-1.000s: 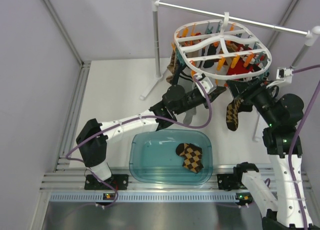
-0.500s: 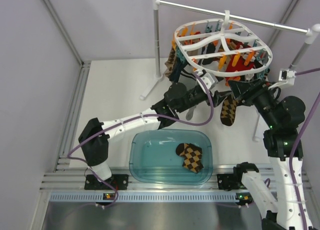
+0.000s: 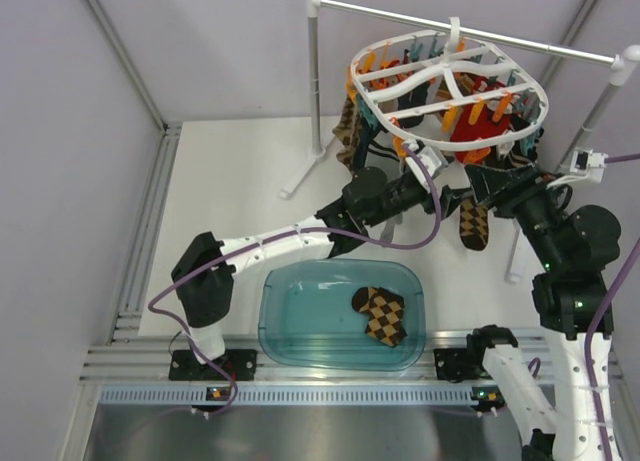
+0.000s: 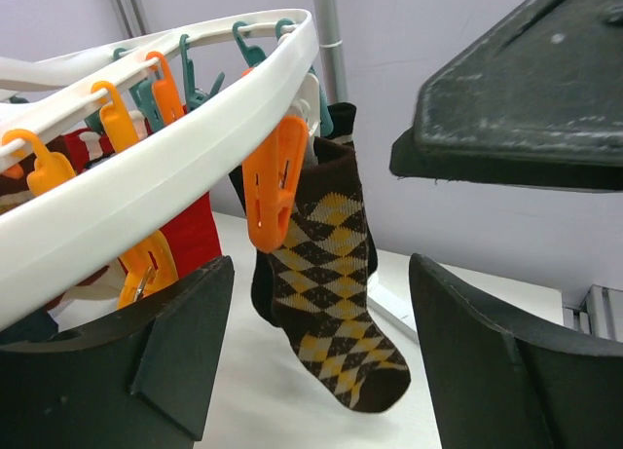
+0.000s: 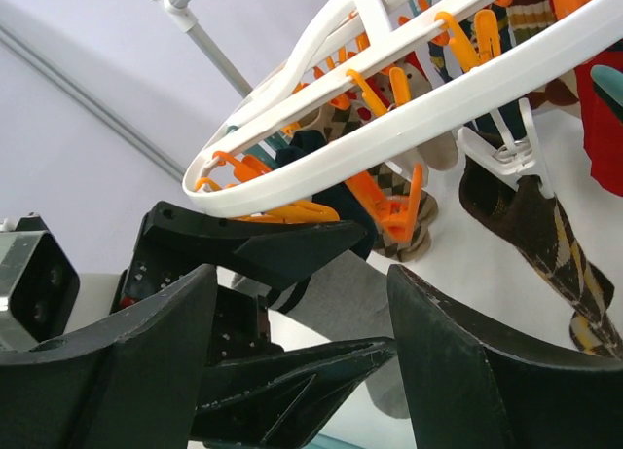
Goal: Clip the socks to the hanger
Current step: Open the clamp at the hanger.
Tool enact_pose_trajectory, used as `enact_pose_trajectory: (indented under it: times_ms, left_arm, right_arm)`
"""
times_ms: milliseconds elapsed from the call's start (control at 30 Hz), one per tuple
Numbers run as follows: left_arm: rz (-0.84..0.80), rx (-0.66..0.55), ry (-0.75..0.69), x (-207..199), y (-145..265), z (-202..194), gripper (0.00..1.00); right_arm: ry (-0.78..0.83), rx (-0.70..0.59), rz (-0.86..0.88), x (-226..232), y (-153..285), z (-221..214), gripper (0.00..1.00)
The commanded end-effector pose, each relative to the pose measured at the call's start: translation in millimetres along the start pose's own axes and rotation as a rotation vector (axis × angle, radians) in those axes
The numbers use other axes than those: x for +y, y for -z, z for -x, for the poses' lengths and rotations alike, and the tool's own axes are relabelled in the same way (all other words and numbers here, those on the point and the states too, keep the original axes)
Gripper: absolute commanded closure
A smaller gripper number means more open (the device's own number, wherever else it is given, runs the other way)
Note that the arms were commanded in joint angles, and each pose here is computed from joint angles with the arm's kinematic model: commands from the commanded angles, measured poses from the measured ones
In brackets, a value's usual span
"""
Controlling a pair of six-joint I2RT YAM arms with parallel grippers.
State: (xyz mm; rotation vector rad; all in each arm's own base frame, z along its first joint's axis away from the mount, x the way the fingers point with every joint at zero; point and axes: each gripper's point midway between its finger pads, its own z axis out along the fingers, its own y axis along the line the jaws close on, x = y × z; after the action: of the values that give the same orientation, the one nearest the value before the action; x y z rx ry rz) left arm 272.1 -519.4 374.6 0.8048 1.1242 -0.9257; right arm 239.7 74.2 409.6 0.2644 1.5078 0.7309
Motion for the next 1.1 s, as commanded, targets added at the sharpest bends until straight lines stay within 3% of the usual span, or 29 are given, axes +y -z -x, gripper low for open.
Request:
enact_pose_trajectory:
  times_ms: [0, 267, 633, 1067]
  left_arm:
    - [0.052, -0.109, 0.028, 12, -7, 36, 0.22]
    - [0.059, -0.121, 0.023, 10, 0, 37, 0.28]
    - [-0.033, -0.054, 0.029, -16, 58, 41, 0.28]
    - [0.008, -0.076, 0.019, -19, 65, 59, 0.27]
  right_arm:
    - [0.020, -0.094, 0.003, 12, 12, 28, 0.30]
    - [0.038, -0.108, -0.014, 8, 14, 28, 0.36]
    - [0.068, -0.094, -0.007, 7, 6, 27, 0.39]
    - [0.083, -0.098, 0.012, 11, 5, 29, 0.43]
